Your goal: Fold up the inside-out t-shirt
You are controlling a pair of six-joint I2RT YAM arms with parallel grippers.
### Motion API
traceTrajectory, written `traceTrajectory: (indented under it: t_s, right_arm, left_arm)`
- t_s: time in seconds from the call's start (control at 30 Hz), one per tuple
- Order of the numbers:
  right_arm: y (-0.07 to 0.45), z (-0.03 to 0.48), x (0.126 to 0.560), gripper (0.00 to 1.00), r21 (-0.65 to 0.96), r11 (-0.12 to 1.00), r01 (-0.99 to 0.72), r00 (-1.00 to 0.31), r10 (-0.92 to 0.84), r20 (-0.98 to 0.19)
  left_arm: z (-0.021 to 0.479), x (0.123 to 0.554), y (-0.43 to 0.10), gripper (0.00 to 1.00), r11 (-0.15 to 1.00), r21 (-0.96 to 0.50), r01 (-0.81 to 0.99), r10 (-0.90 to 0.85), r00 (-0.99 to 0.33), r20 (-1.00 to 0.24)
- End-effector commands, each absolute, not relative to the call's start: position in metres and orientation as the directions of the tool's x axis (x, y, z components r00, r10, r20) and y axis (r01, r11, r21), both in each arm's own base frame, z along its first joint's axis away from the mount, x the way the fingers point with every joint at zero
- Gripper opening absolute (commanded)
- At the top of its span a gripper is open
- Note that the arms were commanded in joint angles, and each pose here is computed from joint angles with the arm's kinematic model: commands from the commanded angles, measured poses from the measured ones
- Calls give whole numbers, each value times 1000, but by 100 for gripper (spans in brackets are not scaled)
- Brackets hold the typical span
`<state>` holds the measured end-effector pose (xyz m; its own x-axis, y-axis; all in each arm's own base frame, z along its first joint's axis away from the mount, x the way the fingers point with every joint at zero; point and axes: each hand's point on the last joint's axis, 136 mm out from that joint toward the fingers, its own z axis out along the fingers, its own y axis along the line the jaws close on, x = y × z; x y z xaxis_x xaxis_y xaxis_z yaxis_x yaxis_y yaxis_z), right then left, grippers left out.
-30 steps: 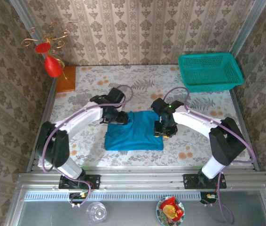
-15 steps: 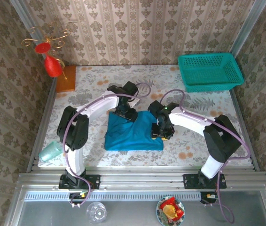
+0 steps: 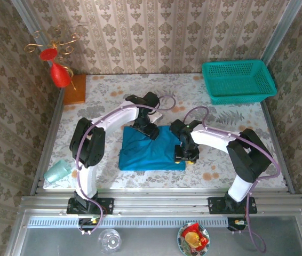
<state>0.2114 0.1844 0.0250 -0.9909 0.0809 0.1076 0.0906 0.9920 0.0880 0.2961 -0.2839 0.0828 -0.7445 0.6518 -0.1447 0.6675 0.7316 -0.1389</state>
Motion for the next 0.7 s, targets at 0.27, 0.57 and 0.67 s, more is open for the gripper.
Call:
traceTrajectory:
  t_s: [0.27, 0.57, 0.67]
  right_arm:
    - [181, 20, 208, 52, 91, 988, 128, -988, 119, 95]
    - [175, 4, 203, 52, 44, 990, 130, -984, 124, 131]
    - [172, 0, 199, 52, 33, 991, 132, -982, 126, 140]
  left_arm:
    - [70, 295, -274, 52, 726, -57, 685, 680, -728, -82]
    - [91, 319, -256, 13, 780, -13, 626, 617, -771, -158]
    - [97, 331, -241, 9, 812, -26, 583, 571, -803, -170]
